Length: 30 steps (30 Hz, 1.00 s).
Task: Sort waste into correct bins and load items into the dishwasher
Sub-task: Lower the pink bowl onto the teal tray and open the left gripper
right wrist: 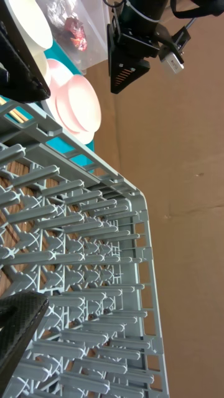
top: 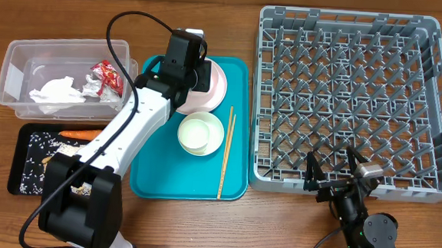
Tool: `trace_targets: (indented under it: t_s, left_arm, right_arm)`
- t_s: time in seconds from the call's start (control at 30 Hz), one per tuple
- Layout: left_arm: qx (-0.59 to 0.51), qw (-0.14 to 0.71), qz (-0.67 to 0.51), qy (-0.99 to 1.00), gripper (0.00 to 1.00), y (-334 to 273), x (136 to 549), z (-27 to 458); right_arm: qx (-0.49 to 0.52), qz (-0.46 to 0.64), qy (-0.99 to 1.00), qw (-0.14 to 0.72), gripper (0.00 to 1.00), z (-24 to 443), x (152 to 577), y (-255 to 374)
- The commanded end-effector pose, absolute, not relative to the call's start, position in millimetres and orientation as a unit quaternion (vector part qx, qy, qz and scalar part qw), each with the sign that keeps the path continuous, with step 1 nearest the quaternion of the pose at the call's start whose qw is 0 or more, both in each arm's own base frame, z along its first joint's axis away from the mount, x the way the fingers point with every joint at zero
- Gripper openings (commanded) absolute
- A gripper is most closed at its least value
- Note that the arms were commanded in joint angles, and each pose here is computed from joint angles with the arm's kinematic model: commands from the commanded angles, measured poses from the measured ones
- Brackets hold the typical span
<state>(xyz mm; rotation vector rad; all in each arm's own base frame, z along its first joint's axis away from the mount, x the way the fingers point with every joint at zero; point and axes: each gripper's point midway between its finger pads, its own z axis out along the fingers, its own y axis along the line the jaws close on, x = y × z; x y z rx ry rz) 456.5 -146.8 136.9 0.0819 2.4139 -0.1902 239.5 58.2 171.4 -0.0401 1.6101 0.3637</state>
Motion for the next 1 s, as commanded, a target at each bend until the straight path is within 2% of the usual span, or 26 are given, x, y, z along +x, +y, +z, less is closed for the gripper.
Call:
trace_targets:
  t_s: [0.0, 0.17, 0.27, 0.37, 0.4, 0.57, 0.87, 0.9, 0.97]
  left_arm:
    - [0.043, 0.364, -0.120, 0.923, 0.49, -163.6, 459.5, 167.9]
    - [0.037, 0.308, -0.110, 0.944, 0.49, -155.1, 431.8, 183.8]
    - [0.031, 0.235, -0.085, 0.968, 0.66, -138.8, 399.5, 178.8]
    - [0.029, 0.161, -0.072, 0.984, 0.96, -128.7, 366.3, 167.0]
    - [0.030, 0.139, -0.069, 0.987, 1.00, -126.7, 356.0, 163.1]
    - [0.027, 0.067, -0.040, 0.997, 1.00, -113.3, 323.0, 144.2]
    - [0.010, 0.041, -0.041, 0.998, 0.99, -112.5, 308.4, 92.7]
    - [0.004, 0.043, -0.042, 0.998, 0.97, -112.5, 308.9, 88.7]
    - [-0.001, 0.051, -0.046, 0.998, 0.84, -113.6, 312.3, 83.8]
  right_arm:
    - [-0.020, 0.162, 0.714, 0.681, 1.00, 170.6, 239.4, 58.4]
    - [-0.020, 0.162, 0.714, 0.681, 1.00, 170.6, 239.4, 58.4]
    - [-0.020, 0.162, 0.714, 0.681, 1.00, 170.6, 239.4, 58.4]
    - [-0.020, 0.162, 0.714, 0.681, 1.00, 170.6, 239.4, 58.4]
    - [-0.020, 0.162, 0.714, 0.681, 1.00, 170.6, 239.4, 58.4]
    - [-0.020, 0.162, 0.714, 0.681, 1.00, 170.6, 239.4, 58.4]
    - [-0.020, 0.162, 0.714, 0.681, 1.00, 170.6, 239.4, 58.4]
    - [-0.020, 0.162, 0.714, 0.681, 1.00, 170.6, 239.4, 58.4]
    - [-0.020, 0.162, 0.714, 0.681, 1.00, 170.6, 239.4, 58.4]
